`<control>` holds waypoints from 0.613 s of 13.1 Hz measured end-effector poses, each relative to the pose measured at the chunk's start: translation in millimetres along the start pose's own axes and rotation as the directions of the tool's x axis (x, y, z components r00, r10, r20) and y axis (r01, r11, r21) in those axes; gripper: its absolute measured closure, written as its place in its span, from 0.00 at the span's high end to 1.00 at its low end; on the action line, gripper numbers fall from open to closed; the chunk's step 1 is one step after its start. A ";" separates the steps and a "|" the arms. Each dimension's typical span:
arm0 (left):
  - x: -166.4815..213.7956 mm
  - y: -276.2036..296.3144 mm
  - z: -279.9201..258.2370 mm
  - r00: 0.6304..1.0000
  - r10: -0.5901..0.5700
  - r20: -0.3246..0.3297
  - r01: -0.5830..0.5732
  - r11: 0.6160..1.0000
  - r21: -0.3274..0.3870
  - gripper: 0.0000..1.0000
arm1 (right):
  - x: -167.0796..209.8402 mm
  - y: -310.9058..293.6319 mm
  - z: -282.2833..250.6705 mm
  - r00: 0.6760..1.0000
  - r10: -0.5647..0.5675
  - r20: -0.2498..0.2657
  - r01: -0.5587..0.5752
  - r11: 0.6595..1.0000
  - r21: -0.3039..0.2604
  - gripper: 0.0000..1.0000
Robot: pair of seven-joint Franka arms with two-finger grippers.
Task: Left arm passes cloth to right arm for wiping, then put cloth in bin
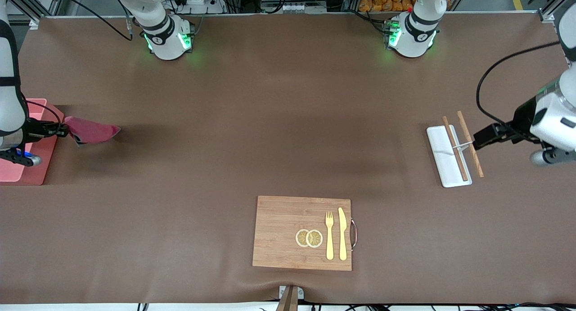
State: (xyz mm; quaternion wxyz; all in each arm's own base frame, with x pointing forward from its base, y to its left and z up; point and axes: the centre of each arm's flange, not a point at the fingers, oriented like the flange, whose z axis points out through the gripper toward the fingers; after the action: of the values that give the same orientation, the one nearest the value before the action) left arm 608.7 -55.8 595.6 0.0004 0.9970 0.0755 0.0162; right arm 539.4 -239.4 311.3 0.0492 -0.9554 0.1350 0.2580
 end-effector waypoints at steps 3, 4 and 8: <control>-21.2 -14.3 -17.2 0.997 0.080 0.009 -0.081 0.996 0.039 1.00 | 4.0 -23.4 4.2 1.000 0.015 0.013 -0.015 1.000 -0.004 0.03; -27.8 -21.5 -23.0 0.995 0.104 0.013 -0.104 0.994 0.046 1.00 | 5.7 -42.9 8.1 0.999 0.034 0.024 -0.034 0.999 0.005 0.03; -46.6 -44.5 -36.0 0.974 0.219 0.054 -0.221 0.974 0.047 1.00 | 3.9 -150.1 21.5 0.990 0.123 0.072 -0.127 0.991 0.052 0.03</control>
State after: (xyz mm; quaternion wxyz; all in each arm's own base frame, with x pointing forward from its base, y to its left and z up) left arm 554.7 -18.9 629.9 -0.0257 0.9990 -0.0351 -0.0100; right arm 574.8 -93.0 294.5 0.0648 -0.9338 0.2000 0.2894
